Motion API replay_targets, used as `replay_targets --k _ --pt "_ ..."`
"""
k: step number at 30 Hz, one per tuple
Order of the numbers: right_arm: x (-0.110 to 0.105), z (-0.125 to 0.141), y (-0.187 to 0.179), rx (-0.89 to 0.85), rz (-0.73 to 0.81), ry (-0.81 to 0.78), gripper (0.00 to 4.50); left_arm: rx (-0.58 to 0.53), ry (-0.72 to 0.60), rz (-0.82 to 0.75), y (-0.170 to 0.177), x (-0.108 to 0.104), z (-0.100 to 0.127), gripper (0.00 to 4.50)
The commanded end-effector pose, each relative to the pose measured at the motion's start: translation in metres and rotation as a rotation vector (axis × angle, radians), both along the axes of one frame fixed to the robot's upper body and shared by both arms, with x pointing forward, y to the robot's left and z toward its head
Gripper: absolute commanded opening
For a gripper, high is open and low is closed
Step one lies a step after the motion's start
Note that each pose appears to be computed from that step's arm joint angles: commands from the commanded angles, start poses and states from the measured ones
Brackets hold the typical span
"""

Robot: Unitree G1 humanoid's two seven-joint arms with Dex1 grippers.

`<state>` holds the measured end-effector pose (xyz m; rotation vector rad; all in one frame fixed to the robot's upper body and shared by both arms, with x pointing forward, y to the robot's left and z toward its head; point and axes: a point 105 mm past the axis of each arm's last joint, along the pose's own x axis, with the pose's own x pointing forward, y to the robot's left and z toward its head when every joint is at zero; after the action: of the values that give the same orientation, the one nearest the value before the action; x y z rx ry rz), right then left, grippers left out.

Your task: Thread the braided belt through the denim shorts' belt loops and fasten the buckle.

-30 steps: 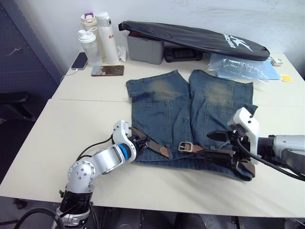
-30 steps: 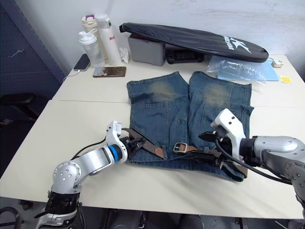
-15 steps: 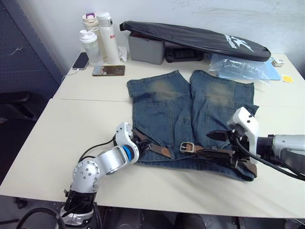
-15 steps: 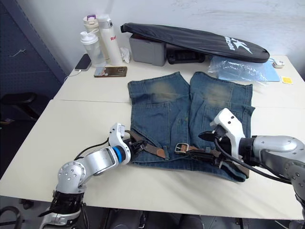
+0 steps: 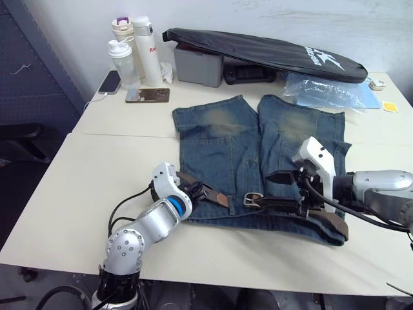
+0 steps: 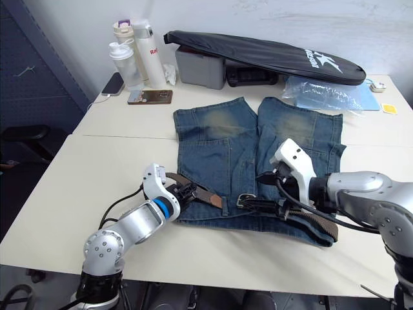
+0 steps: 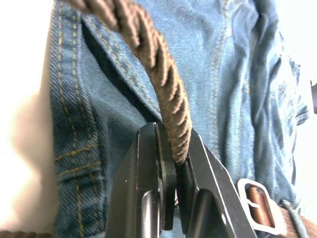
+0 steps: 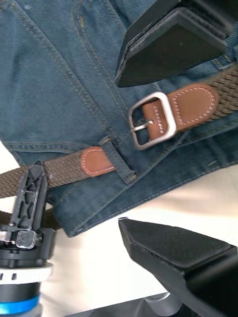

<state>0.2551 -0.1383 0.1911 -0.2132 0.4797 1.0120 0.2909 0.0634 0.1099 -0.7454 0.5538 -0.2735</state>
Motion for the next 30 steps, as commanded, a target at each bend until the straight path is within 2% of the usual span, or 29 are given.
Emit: replay_targets --k 1,9,16,23,25,26,28,30 --pt "0.002 0.008 -0.002 -0.022 0.018 -0.024 4.46 -0.033 -0.022 -0.032 -0.012 -0.008 0.007 0.0" --pt "0.007 0.012 -0.001 -0.038 0.037 -0.029 4.46 -0.099 0.1 -0.054 -0.025 -0.017 -0.015 0.0" --pt "0.009 0.013 -0.002 -0.05 0.046 -0.031 4.46 -0.188 0.12 -0.071 -0.039 -0.01 -0.016 0.0" --pt "0.005 0.01 -0.002 -0.068 0.049 -0.046 4.46 -0.172 0.105 -0.127 -0.041 -0.005 -0.014 0.0" --pt "0.004 0.008 -0.002 -0.084 0.052 -0.058 4.5 -0.178 0.088 -0.163 -0.043 -0.005 -0.009 0.88" --pt "0.004 0.006 -0.001 -0.086 0.052 -0.062 4.5 -0.179 0.082 -0.183 -0.044 -0.006 -0.007 1.1" --pt "0.003 0.005 -0.001 -0.086 0.052 -0.068 4.5 -0.176 0.073 -0.212 -0.043 -0.006 -0.003 1.95" --pt "0.003 0.004 -0.001 -0.087 0.052 -0.072 4.5 -0.169 0.069 -0.233 -0.043 -0.006 -0.002 3.1"
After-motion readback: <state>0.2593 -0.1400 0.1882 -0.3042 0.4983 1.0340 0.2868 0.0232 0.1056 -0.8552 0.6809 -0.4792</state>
